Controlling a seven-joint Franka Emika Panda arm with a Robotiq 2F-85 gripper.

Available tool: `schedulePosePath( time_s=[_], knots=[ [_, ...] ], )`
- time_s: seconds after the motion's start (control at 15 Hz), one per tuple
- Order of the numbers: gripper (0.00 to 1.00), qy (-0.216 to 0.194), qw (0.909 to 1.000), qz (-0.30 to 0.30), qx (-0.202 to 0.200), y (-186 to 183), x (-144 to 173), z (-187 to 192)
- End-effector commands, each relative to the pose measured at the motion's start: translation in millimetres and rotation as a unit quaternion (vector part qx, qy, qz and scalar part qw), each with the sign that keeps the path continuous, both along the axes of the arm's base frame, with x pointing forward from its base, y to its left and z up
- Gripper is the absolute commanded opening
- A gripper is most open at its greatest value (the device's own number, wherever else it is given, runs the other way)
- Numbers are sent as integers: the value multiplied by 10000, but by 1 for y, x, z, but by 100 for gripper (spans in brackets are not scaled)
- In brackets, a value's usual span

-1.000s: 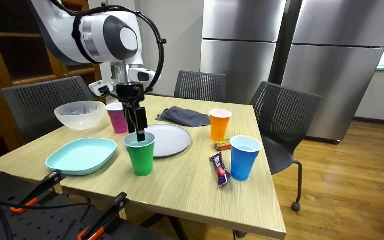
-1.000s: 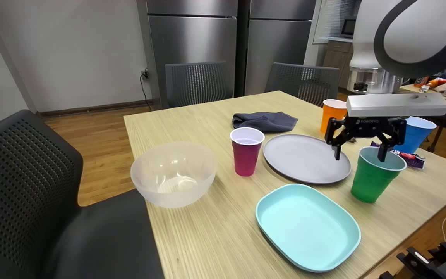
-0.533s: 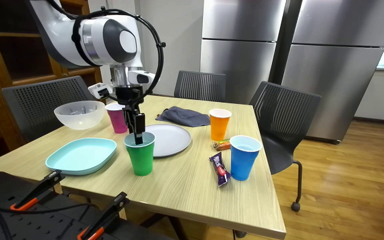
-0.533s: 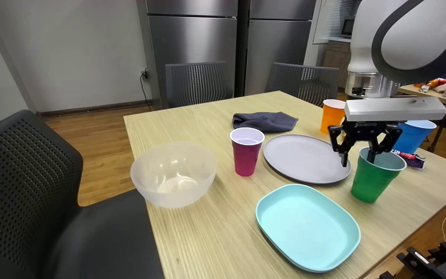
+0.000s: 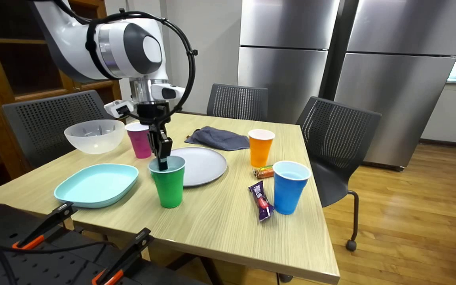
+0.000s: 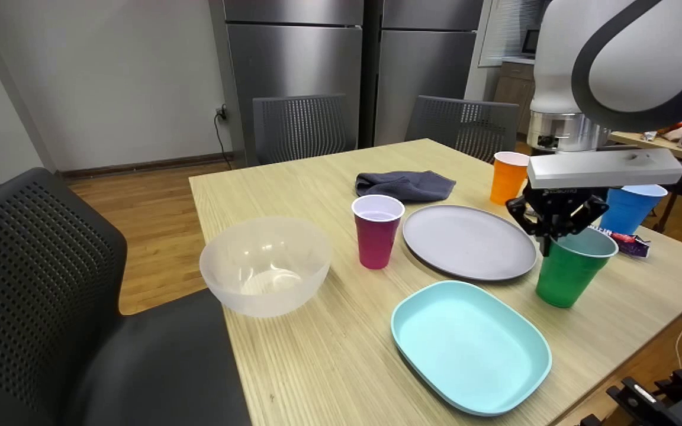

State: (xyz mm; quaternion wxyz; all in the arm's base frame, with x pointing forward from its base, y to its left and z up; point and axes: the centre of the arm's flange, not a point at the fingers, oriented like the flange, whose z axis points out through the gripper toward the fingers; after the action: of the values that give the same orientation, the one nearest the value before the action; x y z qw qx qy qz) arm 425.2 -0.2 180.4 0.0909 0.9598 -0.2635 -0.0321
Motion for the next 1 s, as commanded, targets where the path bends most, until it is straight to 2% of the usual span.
schedulePosePath(
  time_s=[0.0, 0.27, 0.47, 0.93],
  knots=[
    [1, 14, 9997, -47, -221, 3, 0, 1],
    [1, 385, 9987, 158, -287, 6, -7, 14],
    [1, 466, 9983, 240, -268, 10, -6, 29],
    [1, 12, 9992, 360, -146, 21, 33, 71]
  ],
)
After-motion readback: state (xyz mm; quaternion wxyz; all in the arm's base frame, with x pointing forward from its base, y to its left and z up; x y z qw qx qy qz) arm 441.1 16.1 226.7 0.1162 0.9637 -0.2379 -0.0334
